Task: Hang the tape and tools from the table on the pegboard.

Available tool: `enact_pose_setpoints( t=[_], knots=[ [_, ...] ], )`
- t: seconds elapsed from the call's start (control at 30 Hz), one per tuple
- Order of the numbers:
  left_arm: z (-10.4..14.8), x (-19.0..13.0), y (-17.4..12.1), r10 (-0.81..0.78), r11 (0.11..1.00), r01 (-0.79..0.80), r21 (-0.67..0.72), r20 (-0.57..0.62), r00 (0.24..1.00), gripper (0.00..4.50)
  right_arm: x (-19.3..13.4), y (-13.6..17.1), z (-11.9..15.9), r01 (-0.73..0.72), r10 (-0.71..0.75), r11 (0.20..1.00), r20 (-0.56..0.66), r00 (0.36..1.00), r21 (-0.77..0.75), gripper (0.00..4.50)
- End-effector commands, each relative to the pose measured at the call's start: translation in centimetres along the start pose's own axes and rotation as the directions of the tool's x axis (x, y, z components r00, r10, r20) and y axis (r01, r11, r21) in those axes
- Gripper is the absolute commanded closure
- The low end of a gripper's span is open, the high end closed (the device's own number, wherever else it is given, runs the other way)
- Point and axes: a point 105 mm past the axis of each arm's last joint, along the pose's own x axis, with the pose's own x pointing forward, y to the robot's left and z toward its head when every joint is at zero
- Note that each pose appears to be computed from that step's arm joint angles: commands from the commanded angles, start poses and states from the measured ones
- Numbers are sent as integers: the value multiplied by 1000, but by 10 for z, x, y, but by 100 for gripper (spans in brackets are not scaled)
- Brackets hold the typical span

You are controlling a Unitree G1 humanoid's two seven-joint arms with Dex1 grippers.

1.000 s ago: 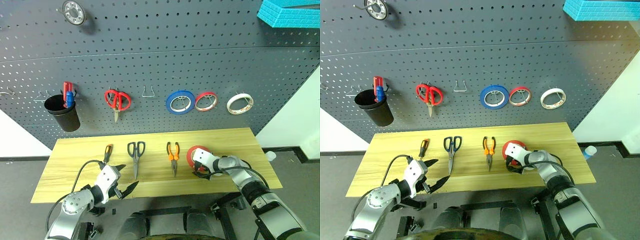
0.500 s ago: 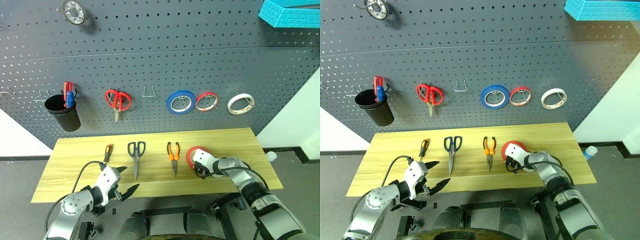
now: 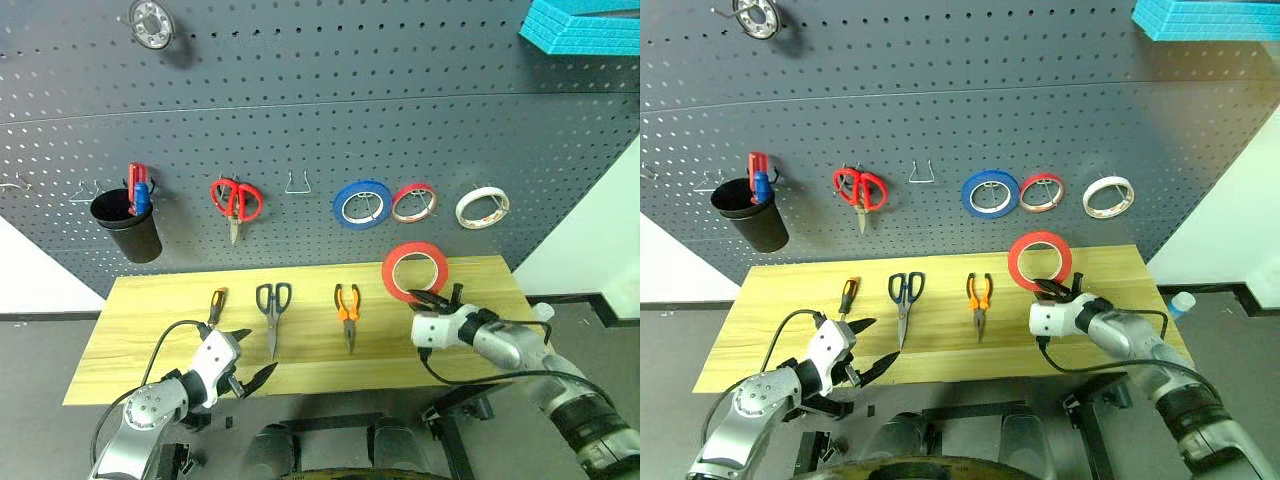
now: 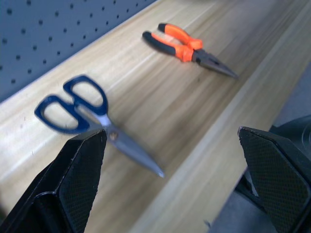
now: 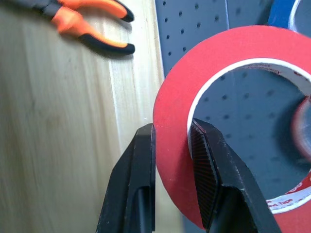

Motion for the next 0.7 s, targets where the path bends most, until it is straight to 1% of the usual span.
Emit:
enact_pose_setpoints(
  t=[0.03,0.13,0.27,0.33,0.4,0.43,0.53,0.63,0.7],
  knots=[
    [5,2,3,-3,999,3,33,20,1000,0,-1,-43,5,213,-209,971,43,977,-109,383],
    [10,4,8,5,999,-7,52,42,999,0,-3,-71,9,344,-337,925,70,939,-161,383],
    [19,7,9,-4,996,-3,88,78,997,0,-3,-88,8,402,-394,893,82,915,-203,383],
    [24,8,8,-12,996,3,93,100,995,0,-4,-100,8,443,-435,874,85,897,-202,383],
    [25,8,7,-20,995,10,100,102,995,0,1,-105,4,431,-427,882,64,902,-188,383],
    [26,9,6,-25,995,15,102,102,994,0,5,-103,0,404,-403,901,41,914,-160,383],
    [27,10,5,-33,994,21,106,104,994,0,15,-94,-10,335,-337,940,-9,942,-64,383],
    [28,11,5,-33,994,22,109,105,994,0,24,-85,-20,294,-292,955,-46,955,43,383],
    [29,10,5,-33,994,21,111,105,994,0,28,-80,-23,257,-254,963,-50,966,82,383]
  ],
)
